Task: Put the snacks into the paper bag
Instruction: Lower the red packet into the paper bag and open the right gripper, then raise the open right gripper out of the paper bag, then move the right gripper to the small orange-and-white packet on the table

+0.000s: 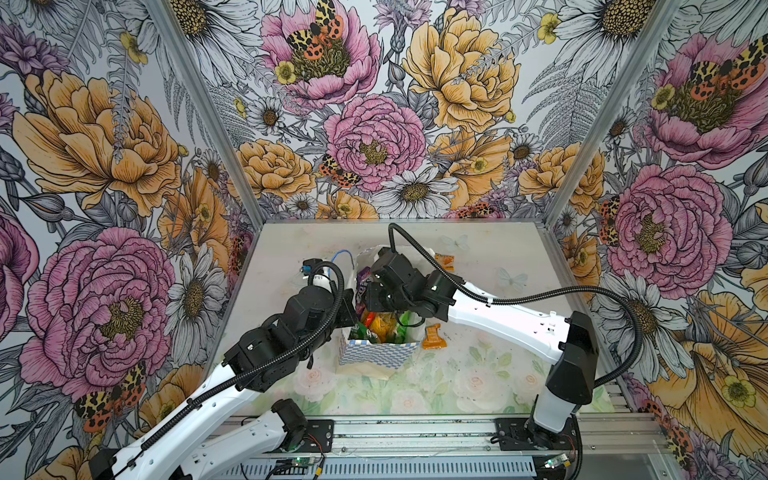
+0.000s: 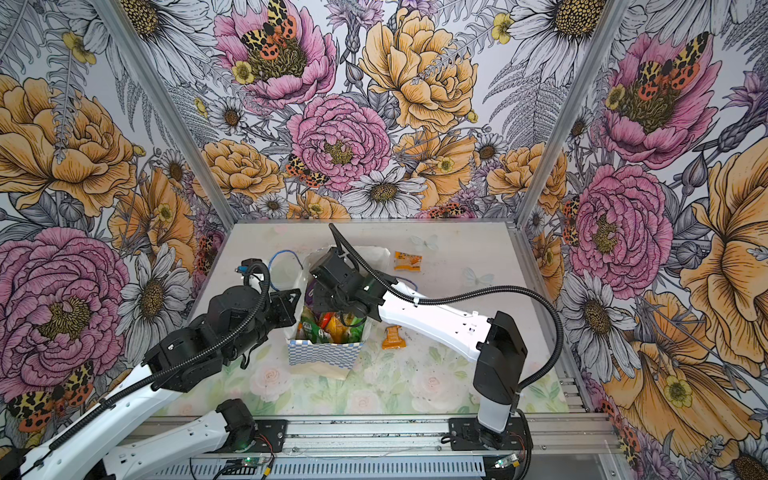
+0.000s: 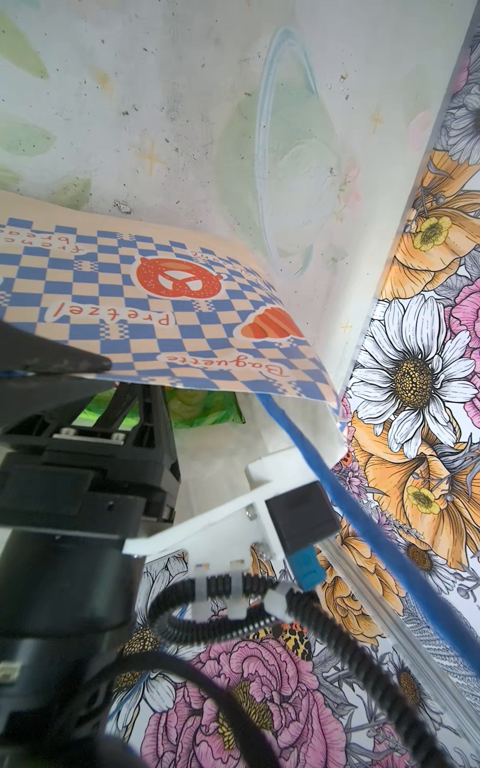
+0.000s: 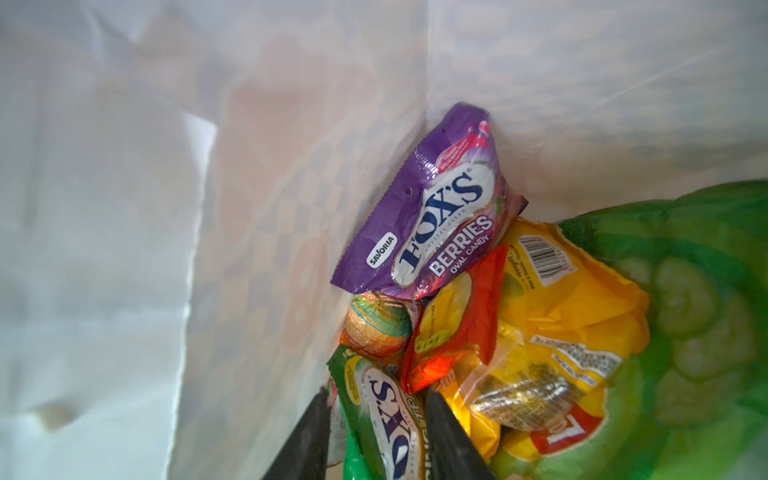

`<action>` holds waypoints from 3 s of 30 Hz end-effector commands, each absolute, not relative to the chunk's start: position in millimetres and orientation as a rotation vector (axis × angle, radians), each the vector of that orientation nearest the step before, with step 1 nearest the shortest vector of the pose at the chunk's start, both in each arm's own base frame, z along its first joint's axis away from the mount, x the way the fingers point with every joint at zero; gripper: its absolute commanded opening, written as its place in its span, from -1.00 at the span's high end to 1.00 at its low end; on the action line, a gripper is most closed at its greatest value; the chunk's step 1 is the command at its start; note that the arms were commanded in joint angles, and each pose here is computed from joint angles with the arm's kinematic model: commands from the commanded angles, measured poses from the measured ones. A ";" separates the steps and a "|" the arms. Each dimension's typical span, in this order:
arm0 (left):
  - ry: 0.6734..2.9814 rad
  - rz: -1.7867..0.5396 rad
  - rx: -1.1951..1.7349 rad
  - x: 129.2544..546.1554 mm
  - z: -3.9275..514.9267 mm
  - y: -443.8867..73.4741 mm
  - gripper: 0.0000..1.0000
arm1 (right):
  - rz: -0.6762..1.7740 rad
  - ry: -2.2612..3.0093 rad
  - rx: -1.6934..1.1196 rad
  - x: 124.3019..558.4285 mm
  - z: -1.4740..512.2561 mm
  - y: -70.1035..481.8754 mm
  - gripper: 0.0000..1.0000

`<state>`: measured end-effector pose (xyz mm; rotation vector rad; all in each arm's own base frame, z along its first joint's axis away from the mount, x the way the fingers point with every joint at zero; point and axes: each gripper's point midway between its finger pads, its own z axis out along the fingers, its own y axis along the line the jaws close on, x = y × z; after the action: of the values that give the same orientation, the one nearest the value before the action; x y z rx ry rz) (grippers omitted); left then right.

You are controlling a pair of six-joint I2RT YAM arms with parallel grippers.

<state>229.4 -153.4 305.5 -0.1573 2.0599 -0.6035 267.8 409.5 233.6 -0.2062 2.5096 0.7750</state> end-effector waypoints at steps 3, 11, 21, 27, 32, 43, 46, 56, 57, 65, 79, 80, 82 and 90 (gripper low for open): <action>1.953 -0.674 -0.186 230.2 339.5 -149.5 1.00 | 0.824 2.413 -0.216 264.1 269.8 402.6 0.15; 1.954 -0.675 -0.189 228.9 338.7 -148.1 1.00 | 0.913 2.317 -0.301 254.8 317.2 388.5 -0.06; 1.954 -0.672 -0.195 228.4 338.0 -146.3 1.00 | 0.908 2.209 -0.261 261.3 364.8 326.9 -0.22; 1.953 -0.661 -0.197 227.4 337.7 -143.5 1.00 | 0.884 2.125 -0.090 271.8 387.4 252.4 -0.23; 1.956 -0.650 -0.198 229.1 336.1 -142.9 1.00 | 0.820 2.047 0.046 273.6 396.8 198.3 -0.23; 1.956 -0.648 -0.211 229.5 334.1 -141.2 1.00 | 0.614 2.127 0.398 308.9 311.1 102.9 -0.45; 1.955 -0.651 -0.209 229.7 335.2 -141.9 1.00 | 0.670 2.191 0.507 330.3 272.4 89.9 -0.45; 1.955 -0.660 -0.220 227.2 332.7 -139.3 1.00 | 0.687 2.373 0.633 393.5 171.9 86.8 -0.44; 1.952 -0.662 -0.222 226.8 333.0 -138.8 1.00 | 0.689 2.392 0.632 398.3 164.2 88.9 -0.44; 1.957 -0.659 -0.221 227.2 331.2 -139.0 1.00 | 0.699 2.497 0.633 432.2 119.1 102.2 -0.41; 1.963 -0.645 -0.230 229.9 328.6 -139.2 1.00 | 0.640 2.597 0.608 494.9 71.6 134.7 -0.15; 1.964 -0.647 -0.229 229.8 328.4 -139.5 1.00 | 0.633 2.604 0.609 497.7 68.3 136.1 -0.14; 1.966 -0.653 -0.225 229.2 328.7 -140.4 1.00 | 0.619 2.616 0.616 502.2 62.1 137.9 -0.13; 1.965 -0.653 -0.235 229.2 328.0 -139.5 1.00 | 0.575 2.660 0.606 511.6 44.1 141.9 -0.02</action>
<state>223.9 -141.8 303.6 -0.1757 2.0625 -0.5891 506.1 141.6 47.4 0.6163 2.6498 0.6040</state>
